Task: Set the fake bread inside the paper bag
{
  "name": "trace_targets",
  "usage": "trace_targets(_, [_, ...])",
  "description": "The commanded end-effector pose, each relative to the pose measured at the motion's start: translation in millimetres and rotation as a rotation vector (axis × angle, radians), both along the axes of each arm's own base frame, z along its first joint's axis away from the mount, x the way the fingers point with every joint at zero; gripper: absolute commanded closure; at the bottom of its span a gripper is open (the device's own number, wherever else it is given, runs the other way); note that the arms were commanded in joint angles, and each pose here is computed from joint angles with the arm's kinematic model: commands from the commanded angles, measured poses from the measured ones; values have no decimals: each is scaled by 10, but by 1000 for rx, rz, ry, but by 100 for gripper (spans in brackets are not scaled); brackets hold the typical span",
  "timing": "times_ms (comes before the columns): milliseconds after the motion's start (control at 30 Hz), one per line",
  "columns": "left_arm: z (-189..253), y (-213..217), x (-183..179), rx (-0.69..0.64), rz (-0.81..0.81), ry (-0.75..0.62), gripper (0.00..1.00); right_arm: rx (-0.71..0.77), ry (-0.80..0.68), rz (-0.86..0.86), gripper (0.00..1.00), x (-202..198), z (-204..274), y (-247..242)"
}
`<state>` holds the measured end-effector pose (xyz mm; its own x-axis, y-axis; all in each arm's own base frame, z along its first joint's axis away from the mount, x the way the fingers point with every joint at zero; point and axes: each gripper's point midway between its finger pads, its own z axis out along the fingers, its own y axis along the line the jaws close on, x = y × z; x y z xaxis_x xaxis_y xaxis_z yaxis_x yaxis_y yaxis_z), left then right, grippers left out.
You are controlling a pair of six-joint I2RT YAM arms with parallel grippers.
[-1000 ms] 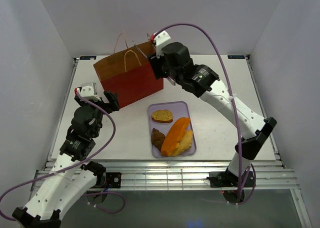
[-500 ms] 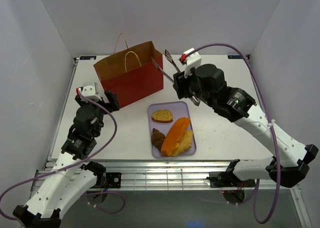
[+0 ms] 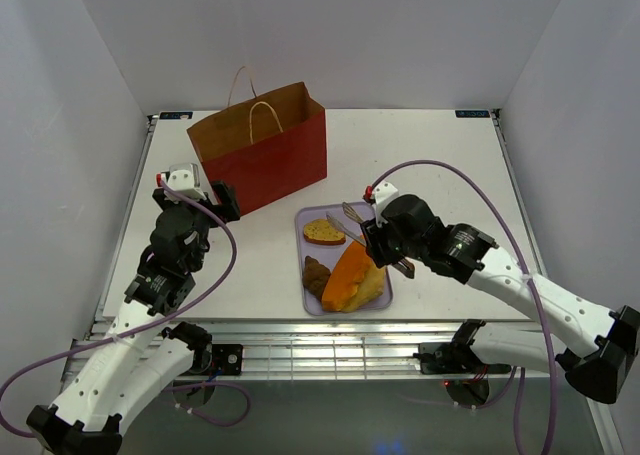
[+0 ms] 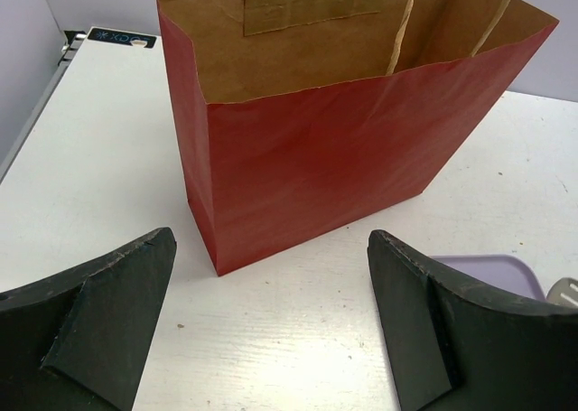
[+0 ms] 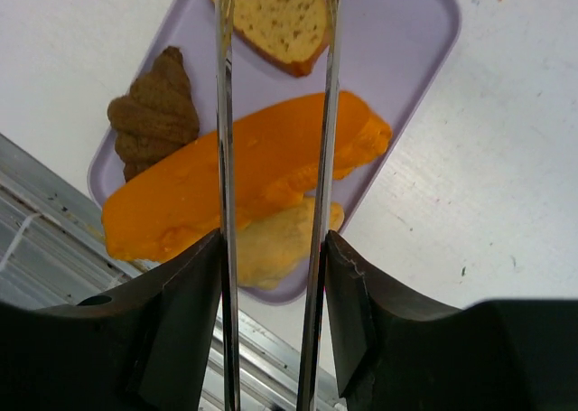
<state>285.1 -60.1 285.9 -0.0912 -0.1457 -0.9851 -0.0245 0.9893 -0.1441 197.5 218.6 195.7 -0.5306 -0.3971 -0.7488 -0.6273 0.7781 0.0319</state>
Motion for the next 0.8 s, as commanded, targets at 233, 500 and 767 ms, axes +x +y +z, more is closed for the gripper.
trace_targets(233, [10,-27,-12,1,-15,-8,2,38,62,-127,49,-141,-56,-220])
trace_targets(500, [46,-38,-19,-6,-23,-17,2,107,124,-278,48,-278,-114,-416])
trace_targets(767, [48,-44,-25,-12,-27,-22,2,190,184,-408,47,-355,-137,-488])
